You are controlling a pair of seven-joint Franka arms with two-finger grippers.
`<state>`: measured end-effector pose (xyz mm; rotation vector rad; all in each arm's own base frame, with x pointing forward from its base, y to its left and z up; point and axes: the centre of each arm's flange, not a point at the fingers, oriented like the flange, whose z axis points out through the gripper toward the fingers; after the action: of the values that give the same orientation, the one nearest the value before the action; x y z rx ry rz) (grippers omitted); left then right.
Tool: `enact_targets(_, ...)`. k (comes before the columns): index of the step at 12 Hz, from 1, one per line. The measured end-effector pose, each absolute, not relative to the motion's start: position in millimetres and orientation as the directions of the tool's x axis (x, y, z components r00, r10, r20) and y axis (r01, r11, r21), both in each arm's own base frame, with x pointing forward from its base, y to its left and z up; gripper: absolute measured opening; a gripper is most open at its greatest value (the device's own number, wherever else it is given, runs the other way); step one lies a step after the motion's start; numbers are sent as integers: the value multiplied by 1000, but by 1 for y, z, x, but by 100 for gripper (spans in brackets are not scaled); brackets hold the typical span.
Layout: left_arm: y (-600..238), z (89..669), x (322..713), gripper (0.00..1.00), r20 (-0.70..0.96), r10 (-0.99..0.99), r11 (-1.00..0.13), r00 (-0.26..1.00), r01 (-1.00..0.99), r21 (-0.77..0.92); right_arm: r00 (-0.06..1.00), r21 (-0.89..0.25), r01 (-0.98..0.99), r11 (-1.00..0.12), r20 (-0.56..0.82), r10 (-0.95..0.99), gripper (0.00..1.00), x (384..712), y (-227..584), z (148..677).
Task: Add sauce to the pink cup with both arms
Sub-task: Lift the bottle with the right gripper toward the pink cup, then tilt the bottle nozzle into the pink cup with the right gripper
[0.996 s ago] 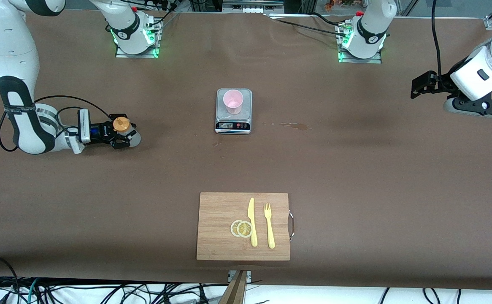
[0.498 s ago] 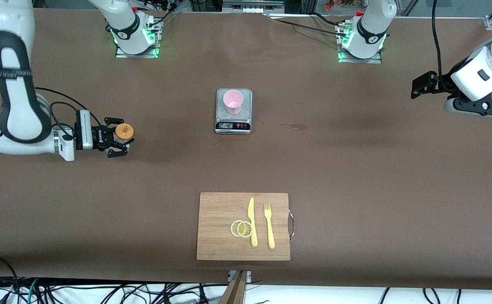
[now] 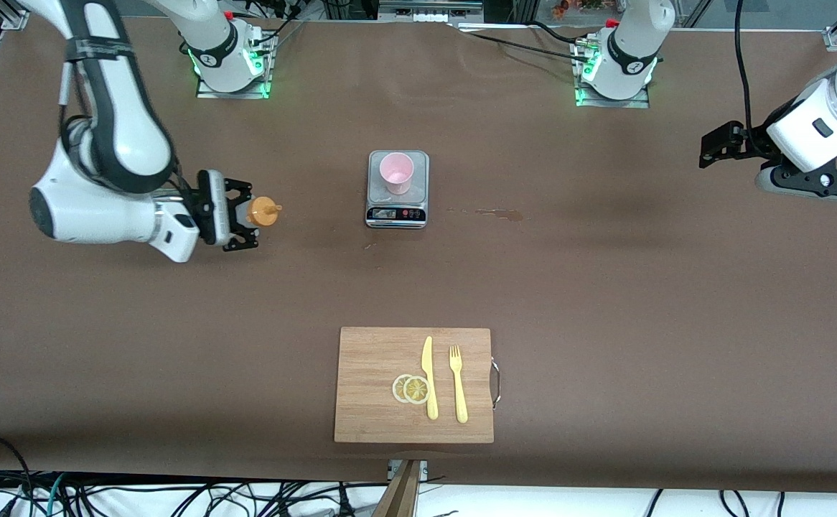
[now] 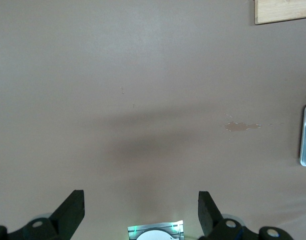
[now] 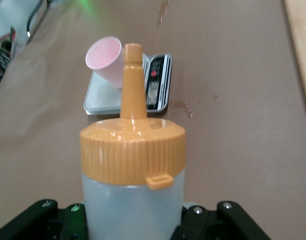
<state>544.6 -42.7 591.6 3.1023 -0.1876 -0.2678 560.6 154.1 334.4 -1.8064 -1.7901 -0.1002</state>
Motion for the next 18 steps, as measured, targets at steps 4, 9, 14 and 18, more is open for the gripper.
enact_targets(4, -43, 592, 545, 100, -169, -121, -993, 978, -117, 32, 110, -378, 925, -32, 186, 976, 21, 528, 235, 350)
enact_targets(9, -42, 591, 545, 100, -170, -121, -993, 978, -117, 32, 180, -290, 934, -208, -120, 976, 21, 464, 338, 352)
enact_targets(14, -42, 591, 545, 100, -170, -121, -993, 978, -117, 32, 199, -203, 946, -254, -254, 947, 21, 415, 387, 344)
enact_targets(18, -42, 591, 545, 100, -170, -120, -993, 978, -116, 32, 178, -185, 951, -246, -321, 930, 21, 397, 396, 341)
